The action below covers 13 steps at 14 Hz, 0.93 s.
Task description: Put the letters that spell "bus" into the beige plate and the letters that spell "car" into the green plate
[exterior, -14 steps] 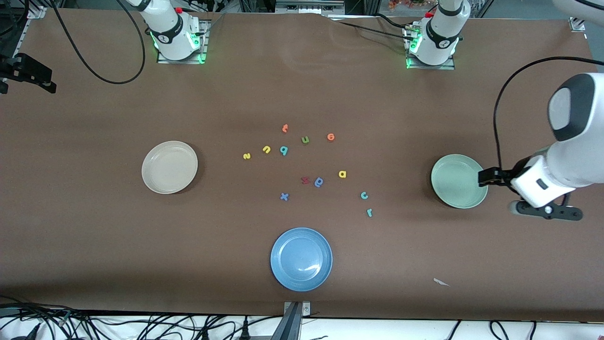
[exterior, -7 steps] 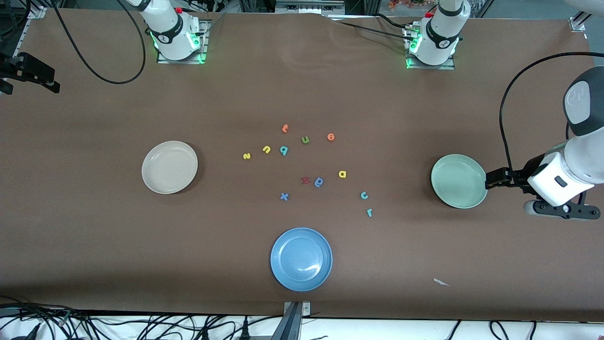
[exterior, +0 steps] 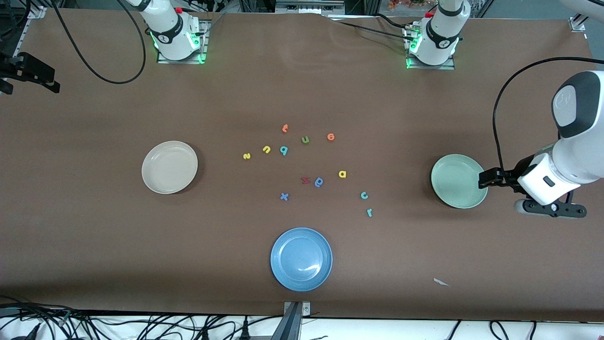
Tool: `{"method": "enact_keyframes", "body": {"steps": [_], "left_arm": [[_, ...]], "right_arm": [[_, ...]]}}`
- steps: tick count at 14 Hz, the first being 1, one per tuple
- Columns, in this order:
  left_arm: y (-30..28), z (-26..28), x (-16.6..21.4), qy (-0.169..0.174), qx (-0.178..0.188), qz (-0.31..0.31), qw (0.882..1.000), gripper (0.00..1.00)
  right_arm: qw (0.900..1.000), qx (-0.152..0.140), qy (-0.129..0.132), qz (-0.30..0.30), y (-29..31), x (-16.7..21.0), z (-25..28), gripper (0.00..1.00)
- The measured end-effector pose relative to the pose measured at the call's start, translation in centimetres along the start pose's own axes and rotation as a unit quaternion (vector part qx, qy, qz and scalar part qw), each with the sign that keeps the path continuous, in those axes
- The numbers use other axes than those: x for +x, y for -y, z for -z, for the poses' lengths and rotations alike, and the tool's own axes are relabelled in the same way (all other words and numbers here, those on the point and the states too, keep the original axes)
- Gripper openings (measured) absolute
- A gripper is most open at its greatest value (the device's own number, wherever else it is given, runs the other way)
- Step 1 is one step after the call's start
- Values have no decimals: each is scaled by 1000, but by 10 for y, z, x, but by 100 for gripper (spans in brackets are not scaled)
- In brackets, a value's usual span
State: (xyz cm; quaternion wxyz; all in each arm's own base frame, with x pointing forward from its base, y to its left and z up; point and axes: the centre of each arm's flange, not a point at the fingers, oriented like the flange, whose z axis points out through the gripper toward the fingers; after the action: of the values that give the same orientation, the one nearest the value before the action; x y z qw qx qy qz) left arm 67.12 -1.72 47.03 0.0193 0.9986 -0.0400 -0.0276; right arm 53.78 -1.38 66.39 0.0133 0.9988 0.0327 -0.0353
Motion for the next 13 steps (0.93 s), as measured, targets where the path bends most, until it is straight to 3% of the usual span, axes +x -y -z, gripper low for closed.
{"method": "enact_keyframes", "body": {"steps": [8,13], "left_arm": [[7,12,-6,-10,2,6,1000,99],[6,14,-7,-11,2,6,1000,99]], "right_arm": [[1000,1,-3,29,31,1,3,100],[999,1,9,42,47,-2,2,100]]}}
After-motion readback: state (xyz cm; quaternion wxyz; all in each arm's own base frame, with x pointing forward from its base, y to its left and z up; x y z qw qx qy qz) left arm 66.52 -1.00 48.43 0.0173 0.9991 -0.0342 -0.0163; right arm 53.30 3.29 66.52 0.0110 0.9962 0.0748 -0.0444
